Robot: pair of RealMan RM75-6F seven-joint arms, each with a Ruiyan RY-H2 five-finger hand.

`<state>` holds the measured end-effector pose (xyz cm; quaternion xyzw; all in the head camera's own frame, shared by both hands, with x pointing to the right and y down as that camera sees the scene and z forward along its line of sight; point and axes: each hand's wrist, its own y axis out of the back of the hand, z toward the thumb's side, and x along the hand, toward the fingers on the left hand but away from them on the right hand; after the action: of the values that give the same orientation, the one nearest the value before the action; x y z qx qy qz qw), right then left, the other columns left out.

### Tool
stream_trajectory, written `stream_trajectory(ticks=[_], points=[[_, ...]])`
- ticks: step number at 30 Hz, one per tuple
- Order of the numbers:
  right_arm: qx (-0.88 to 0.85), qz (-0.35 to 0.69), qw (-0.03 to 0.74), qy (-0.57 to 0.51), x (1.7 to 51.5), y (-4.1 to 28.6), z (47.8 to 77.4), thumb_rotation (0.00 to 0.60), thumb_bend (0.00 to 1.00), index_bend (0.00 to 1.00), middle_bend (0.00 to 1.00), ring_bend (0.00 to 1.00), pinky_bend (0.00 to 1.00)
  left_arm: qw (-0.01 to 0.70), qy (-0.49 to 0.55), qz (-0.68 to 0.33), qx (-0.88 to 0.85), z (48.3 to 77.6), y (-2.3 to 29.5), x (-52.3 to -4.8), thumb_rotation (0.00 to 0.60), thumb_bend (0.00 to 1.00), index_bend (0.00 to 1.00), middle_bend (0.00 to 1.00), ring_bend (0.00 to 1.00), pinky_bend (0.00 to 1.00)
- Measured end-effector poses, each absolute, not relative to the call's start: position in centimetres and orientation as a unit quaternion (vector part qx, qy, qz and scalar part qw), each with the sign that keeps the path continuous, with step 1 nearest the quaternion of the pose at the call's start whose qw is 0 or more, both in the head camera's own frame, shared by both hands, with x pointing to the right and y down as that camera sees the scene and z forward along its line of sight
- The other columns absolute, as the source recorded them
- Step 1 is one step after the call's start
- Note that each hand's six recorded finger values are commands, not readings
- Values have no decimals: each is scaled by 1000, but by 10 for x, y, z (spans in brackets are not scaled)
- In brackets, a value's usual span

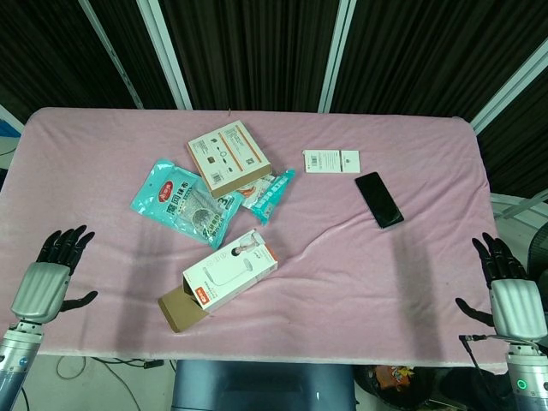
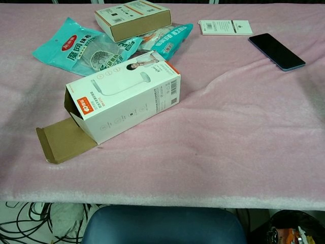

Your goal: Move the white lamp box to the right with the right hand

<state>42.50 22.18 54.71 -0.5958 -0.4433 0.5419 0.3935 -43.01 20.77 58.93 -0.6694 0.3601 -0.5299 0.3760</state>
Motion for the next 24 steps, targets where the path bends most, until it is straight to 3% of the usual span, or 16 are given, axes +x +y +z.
stream_trajectory(ticks=[9,24], points=[[-625,509,397,-440,406,215,542,600,66,0,0,0,212,371,366,-531,-668,590,206,-431,600,0,0,0,0,0],[-757,411,399,-316,291,165,547,600,56,0,0,0,212,362,366,-531,-673,592,205,-431,600,0,0,0,0,0]])
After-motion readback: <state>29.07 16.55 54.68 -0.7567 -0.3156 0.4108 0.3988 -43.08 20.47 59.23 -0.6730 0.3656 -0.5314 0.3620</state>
